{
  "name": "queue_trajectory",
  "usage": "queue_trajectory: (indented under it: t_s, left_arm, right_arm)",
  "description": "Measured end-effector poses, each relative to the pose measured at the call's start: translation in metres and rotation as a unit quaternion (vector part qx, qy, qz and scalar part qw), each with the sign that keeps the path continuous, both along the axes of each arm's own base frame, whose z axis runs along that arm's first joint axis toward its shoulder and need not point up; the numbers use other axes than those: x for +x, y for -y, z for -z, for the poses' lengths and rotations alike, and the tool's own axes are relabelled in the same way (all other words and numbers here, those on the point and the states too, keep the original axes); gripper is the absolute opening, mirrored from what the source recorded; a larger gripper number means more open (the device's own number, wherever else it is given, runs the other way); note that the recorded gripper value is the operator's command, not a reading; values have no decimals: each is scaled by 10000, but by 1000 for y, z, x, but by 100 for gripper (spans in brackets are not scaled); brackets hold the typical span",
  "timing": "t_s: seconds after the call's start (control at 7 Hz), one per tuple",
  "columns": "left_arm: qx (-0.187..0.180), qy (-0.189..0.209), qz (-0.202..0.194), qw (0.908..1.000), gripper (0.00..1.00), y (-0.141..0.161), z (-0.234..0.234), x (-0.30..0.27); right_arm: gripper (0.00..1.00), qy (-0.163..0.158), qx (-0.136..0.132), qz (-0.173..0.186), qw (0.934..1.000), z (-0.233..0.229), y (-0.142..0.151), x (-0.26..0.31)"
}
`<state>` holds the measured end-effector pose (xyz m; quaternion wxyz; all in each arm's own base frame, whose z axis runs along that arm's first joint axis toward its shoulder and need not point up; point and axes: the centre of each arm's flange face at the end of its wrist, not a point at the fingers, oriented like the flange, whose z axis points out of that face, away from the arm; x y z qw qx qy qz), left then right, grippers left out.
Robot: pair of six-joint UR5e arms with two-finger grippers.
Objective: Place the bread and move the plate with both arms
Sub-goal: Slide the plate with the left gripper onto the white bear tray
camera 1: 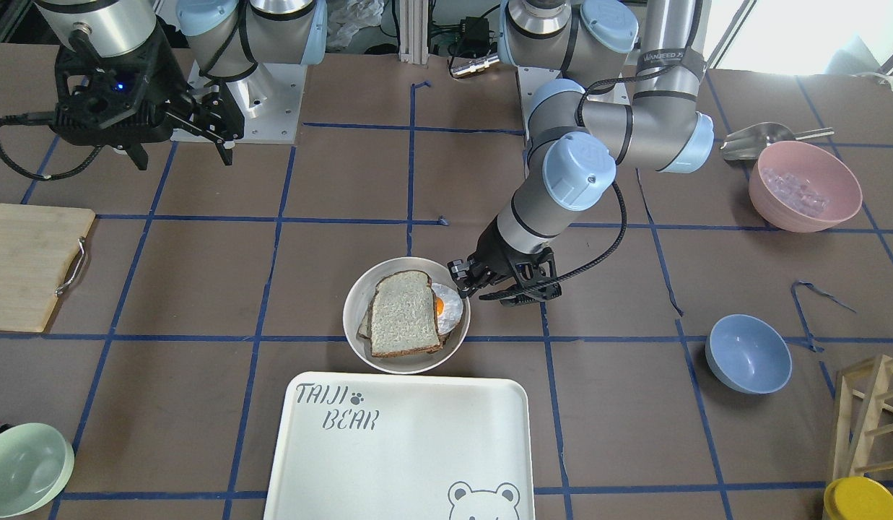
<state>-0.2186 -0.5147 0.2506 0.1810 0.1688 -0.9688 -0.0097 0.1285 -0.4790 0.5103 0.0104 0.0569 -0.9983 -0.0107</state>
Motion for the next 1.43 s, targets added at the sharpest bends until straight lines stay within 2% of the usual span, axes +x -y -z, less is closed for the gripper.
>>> queue_trajectory:
  t_s: [0.29,0.57,0.86,1.0,1.14,1.29,1.43]
  left_arm:
    - [-199,-208,-157,9995,0,53,-11,11]
    - [-278,-220,-182,9992,0,111,5,10]
    - [-274,-210,-200,9992,0,151,29,8]
    - [-248,-209,-211,9993,46,162,41,8]
    - [-238,-203,-229,9992,76,169,48,7]
    - [-252,-175,-235,9993,95,174,50,6]
    - [-291,-70,-223,9993,97,175,46,6]
  right_arm:
    - [100,1,3,1,10000,0,0,0]
    - [100,-3,-1,-1,10000,0,0,0]
    - [100,12,-5,1,10000,0,0,0]
    - [100,20,-8,1,10000,0,0,0]
    - [100,25,-10,-1,10000,0,0,1]
    - [100,25,-11,-3,10000,0,0,1]
    - [100,27,-11,-4,10000,0,0,1]
